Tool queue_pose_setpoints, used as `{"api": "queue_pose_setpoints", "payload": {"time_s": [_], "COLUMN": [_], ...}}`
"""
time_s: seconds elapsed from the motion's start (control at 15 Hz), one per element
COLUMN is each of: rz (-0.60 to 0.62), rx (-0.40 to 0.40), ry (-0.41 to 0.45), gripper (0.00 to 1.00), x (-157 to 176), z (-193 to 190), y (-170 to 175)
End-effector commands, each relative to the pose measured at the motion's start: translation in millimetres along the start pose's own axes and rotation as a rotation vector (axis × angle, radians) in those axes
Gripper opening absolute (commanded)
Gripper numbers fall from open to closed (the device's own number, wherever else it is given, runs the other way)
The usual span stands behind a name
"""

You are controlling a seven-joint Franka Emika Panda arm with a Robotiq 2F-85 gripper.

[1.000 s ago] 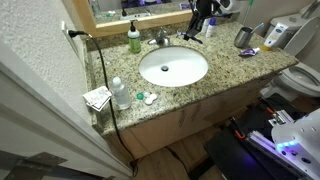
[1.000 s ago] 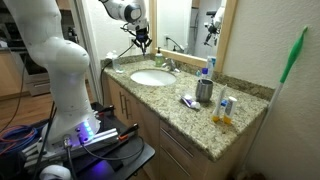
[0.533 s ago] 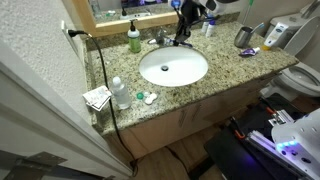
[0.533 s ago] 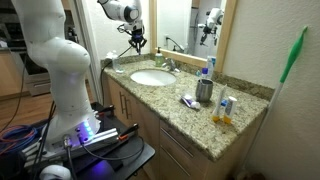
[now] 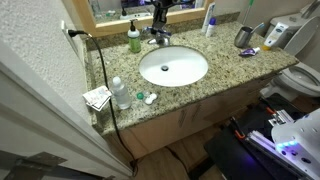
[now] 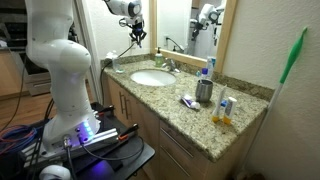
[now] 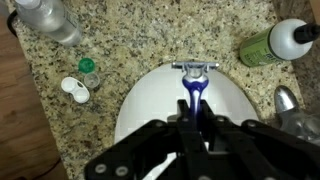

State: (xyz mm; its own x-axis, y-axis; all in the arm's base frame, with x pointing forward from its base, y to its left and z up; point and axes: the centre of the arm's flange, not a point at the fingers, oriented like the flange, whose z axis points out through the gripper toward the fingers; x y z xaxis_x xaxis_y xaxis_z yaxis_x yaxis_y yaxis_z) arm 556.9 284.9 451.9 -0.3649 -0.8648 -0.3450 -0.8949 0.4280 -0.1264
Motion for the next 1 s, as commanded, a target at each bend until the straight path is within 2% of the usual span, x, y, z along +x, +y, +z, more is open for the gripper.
{"api": "queue_pose_setpoints", "payload": {"time_s": [0.0, 0.13, 0.33, 0.47, 0.53, 0.8, 0.87, 0.93], "rz": [0.016, 0.037, 0.093, 0.143, 0.105, 0.130, 0.142, 0.150], "rx": [-0.069, -0.116, -0.112, -0.101, -0.102, -0.094, -0.105, -0.130], "ry": [0.036, 0.031, 0.015, -0.012, 0.011, -0.016, 0.017, 0.012], "gripper": [0.03, 0.03, 0.03, 0.03, 0.13, 0.13, 0.03, 0.03], "x": [-9, -28, -64, -81, -40, -59, -61, -65], "z": [38, 67, 105, 117, 105, 118, 131, 142], "y": [-12, -23, -46, -56, -27, -39, -46, -51]}}
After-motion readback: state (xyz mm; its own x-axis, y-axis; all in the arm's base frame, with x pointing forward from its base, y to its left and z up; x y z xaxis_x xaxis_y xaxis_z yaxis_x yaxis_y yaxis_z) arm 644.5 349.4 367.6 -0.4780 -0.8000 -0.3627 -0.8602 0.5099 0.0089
